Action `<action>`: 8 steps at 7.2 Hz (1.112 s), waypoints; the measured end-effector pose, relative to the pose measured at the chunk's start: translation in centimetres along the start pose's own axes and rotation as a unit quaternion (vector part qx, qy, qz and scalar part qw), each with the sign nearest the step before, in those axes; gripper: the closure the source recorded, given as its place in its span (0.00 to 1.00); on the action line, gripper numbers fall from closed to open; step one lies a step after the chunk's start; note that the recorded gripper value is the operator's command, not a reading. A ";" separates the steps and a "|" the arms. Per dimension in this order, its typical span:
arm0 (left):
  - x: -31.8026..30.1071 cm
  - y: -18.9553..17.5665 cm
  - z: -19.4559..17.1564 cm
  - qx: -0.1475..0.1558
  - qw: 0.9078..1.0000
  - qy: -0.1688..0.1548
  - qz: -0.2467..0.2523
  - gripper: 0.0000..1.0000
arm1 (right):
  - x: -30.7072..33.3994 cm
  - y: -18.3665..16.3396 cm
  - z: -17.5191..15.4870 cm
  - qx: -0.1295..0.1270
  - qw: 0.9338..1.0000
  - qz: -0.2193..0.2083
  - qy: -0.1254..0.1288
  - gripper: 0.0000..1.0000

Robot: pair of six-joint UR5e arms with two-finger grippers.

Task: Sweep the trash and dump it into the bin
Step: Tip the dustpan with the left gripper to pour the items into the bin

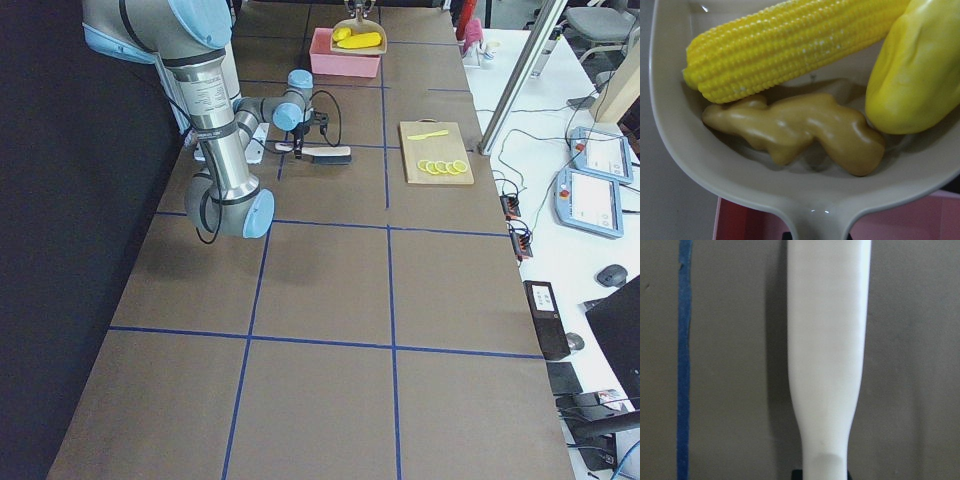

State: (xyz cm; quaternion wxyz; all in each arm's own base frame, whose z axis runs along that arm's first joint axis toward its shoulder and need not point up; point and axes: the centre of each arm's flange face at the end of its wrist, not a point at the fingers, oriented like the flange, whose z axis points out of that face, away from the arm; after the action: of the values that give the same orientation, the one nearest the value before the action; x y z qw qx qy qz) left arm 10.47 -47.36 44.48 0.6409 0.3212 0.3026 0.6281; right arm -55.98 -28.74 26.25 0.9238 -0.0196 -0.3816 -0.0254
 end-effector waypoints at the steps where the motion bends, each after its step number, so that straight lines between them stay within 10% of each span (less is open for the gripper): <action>1: -0.2 4.1 -0.1 0.010 1.000 0.009 0.008 1.00 | 0.1 0.0 0.1 0.001 1.000 0.000 0.001 1.00; 4: -1.4 13.8 1.2 0.028 0.999 0.014 0.021 1.00 | 0.0 0.2 0.2 0.000 1.000 -0.001 0.001 1.00; 8: -1.6 16.7 -0.2 0.003 0.999 -0.027 0.027 1.00 | 0.0 0.4 0.3 -0.001 1.000 -0.002 0.001 1.00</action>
State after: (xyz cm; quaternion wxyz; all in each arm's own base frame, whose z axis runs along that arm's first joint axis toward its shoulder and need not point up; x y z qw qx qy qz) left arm 0.10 -48.92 57.53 0.6309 0.3479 0.2779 0.6353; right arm -56.18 -28.37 26.46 0.9241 -0.0198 -0.3806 -0.0280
